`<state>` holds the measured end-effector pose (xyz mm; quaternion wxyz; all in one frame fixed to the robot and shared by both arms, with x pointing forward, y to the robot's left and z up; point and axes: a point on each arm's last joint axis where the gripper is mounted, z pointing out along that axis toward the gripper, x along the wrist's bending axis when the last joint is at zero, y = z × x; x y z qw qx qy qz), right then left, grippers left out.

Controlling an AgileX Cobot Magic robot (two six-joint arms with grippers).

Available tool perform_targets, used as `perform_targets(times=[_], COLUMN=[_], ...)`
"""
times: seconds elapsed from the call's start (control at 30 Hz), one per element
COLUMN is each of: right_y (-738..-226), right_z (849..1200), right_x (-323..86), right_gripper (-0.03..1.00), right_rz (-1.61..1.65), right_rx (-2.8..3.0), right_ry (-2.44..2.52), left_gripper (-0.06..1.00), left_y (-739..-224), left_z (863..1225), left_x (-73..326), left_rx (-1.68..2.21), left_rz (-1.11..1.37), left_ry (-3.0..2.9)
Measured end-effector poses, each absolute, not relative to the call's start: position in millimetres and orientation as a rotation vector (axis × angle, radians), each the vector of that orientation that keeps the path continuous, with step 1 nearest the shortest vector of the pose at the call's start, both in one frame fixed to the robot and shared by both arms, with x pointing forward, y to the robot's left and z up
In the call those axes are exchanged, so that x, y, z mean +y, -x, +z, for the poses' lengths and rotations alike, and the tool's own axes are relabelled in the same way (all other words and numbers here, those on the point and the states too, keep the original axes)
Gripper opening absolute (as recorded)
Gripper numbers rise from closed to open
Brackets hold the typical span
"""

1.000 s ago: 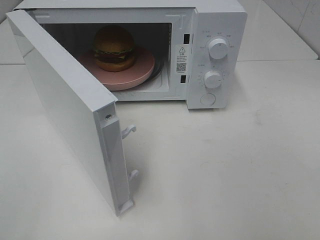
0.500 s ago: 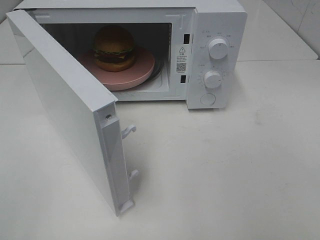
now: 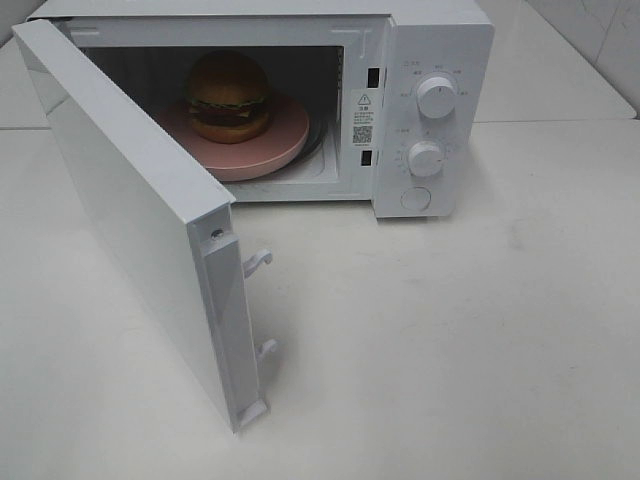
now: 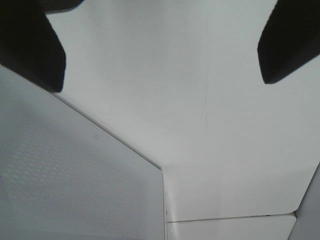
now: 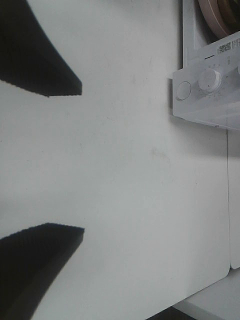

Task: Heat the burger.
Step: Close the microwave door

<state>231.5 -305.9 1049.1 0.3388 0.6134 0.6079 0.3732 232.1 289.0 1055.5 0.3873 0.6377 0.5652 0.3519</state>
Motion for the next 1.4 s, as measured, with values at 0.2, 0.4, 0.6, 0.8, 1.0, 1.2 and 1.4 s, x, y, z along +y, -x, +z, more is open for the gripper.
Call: perform_targets(times=[0.2, 0.4, 0.6, 0.8, 1.0, 1.2, 1.4], right_y=[-231.5, -231.5, -231.5, -231.5, -231.5, -231.5, -231.5], right_z=[1049.1, 1049.1, 1049.1, 1049.1, 1049.1, 1049.1, 1049.1], right_x=[-305.9, -305.9, -305.9, -305.9, -305.9, -305.9, -305.9], right_gripper=[0.71, 0.71, 0.71, 0.71, 0.71, 0.71, 0.71], right_rz=[0.972, 0.972, 0.972, 0.972, 0.972, 0.972, 0.972], right_rx=[1.583, 1.583, 1.583, 1.583, 1.583, 1.583, 1.583], right_ry=[-1.598, -1.598, -1.598, -1.598, -1.598, -1.598, -1.598], left_gripper=[0.9, 0.63, 0.4, 0.09, 0.0, 0.0, 0.0], left_y=[-232.8, -245.2, -261.6, -291.0, -324.6, -353.1, -380.5], left_z=[1069.2, 1076.3, 1083.1, 1080.4, 1069.4, 1051.3, 1020.6], left_x=[289.1, 291.2, 292.8, 295.5, 299.4, 304.5, 309.9], left_rx=[1.372, 1.367, 1.358, 1.387, 1.4, 1.375, 1.375], left_rz=[0.965, 0.997, 1.02, 1.017, 1.045, 1.127, 1.196], left_ry=[-1.539, -1.513, -1.479, -1.471, -1.438, -1.376, -1.346])
